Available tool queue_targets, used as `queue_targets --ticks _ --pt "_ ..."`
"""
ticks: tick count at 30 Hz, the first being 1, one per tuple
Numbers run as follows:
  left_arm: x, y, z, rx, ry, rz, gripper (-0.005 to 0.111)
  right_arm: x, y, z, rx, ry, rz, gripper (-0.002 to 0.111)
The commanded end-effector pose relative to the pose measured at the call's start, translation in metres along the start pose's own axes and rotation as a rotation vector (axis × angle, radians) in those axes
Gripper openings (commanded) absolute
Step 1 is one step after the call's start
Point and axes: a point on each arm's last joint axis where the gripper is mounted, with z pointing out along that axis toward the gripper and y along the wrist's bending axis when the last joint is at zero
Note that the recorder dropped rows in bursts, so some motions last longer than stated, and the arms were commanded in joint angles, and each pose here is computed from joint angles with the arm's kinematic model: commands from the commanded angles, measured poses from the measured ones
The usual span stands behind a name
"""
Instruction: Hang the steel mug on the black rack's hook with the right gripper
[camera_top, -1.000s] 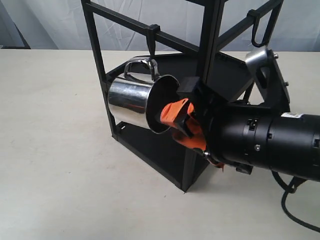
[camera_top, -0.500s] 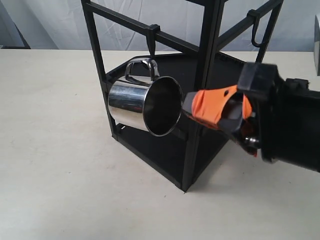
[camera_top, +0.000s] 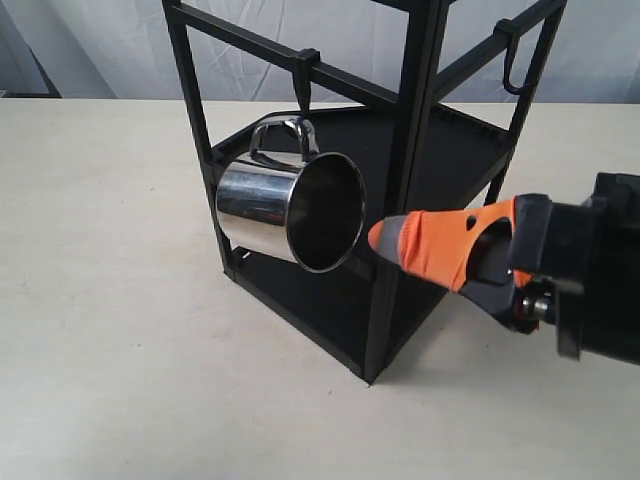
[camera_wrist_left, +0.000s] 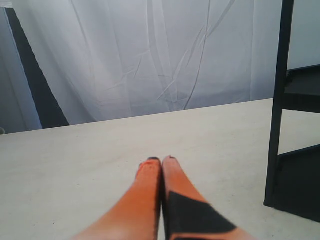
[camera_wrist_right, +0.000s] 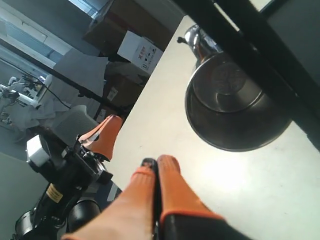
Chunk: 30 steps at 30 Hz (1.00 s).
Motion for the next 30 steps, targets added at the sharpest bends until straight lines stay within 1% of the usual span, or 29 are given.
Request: queue_targets --ticks 1,4,5,6,9,11,14,21,26,30 --pt "-0.001 0.000 0.000 0.004 -0.010 -0.002 0.002 -0.008 -0.005 -0.002 0.047 -0.102 -0.188 0.000" --pt "-0.001 0.000 0.000 0.004 -0.010 -0.002 0.002 -0.015 -0.011 -0.005 0.102 -0.182 -0.418 0.000" --pt "-0.001 0.000 0.000 0.004 -0.010 -0.002 0.002 -0.016 -0.016 -0.006 0.134 -0.190 -0.474 0.000" --pt "-0.001 0.000 0.000 0.004 -0.010 -0.002 0.002 -0.017 -0.021 -0.007 0.163 -0.197 -0.497 0.000" --pt "-0.001 0.000 0.000 0.004 -0.010 -0.002 0.002 -0.020 -0.046 -0.017 0.287 -0.245 -0.471 0.000" --pt "-0.001 0.000 0.000 0.004 -0.010 -0.002 0.002 -0.018 -0.063 -0.027 0.368 -0.291 -0.425 0.000" --pt "-0.001 0.000 0.000 0.004 -0.010 -0.002 0.002 -0.009 -0.081 -0.044 0.456 -0.353 -0.383 0.000" --pt "-0.001 0.000 0.000 0.004 -0.010 -0.002 0.002 0.023 -0.102 -0.083 0.602 -0.494 -0.440 0.000" --pt "-0.001 0.000 0.000 0.004 -0.010 -0.002 0.002 0.047 -0.119 -0.093 0.688 -0.573 -0.445 0.000" --pt "-0.001 0.000 0.000 0.004 -0.010 -0.002 0.002 0.059 -0.129 -0.094 0.732 -0.591 -0.422 0.000"
